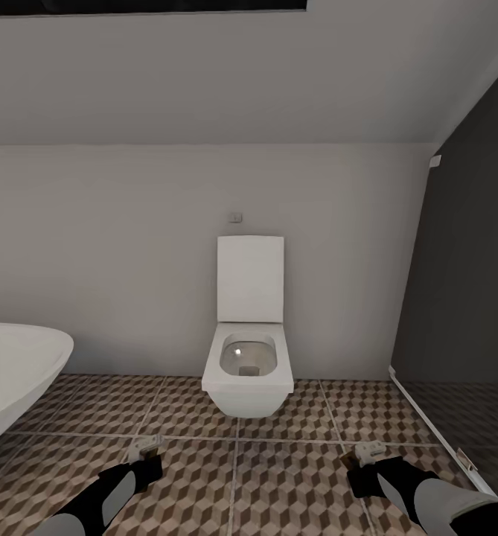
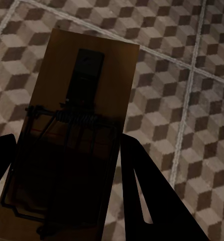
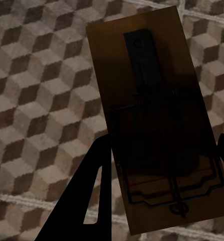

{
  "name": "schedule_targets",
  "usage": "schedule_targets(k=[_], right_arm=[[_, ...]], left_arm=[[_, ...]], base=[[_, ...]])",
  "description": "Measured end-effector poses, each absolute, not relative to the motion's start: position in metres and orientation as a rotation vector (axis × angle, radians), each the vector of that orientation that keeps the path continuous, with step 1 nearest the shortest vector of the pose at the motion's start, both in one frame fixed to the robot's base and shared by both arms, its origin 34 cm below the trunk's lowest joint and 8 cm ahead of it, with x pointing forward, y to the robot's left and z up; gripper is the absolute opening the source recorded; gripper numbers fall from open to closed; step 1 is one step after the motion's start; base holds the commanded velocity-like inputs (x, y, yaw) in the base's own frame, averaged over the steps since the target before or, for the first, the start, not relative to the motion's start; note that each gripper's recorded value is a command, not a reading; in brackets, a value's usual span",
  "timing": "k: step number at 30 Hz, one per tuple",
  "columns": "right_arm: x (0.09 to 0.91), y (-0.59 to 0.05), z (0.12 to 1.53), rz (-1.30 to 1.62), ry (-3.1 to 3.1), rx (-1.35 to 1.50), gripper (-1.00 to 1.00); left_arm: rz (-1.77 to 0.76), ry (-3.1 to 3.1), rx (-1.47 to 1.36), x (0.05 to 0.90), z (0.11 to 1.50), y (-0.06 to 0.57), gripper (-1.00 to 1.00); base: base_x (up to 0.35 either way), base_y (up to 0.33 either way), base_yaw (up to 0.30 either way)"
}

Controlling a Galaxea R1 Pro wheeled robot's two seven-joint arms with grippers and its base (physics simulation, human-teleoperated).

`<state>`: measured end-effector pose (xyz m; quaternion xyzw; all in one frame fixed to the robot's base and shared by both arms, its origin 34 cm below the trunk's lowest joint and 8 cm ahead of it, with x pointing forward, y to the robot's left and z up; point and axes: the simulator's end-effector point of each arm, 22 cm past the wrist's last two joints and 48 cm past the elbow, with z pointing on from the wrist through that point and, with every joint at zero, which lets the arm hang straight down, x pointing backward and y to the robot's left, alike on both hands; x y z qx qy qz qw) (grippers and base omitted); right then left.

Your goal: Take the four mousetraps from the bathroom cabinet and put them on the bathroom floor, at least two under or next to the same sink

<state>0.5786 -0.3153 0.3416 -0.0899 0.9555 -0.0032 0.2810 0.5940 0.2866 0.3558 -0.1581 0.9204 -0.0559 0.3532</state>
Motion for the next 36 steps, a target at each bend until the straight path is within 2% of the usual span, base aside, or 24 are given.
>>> schedule_targets(k=[36], right_arm=[[0.553, -0.316, 0.275, 0.004, 2.69, -0.248, -1.0]], left_arm=[[-0.119, 2.508, -0.423, 0.57, 0.287, 0.287, -1.0]], base=[[0.0, 0.0, 0.0]])
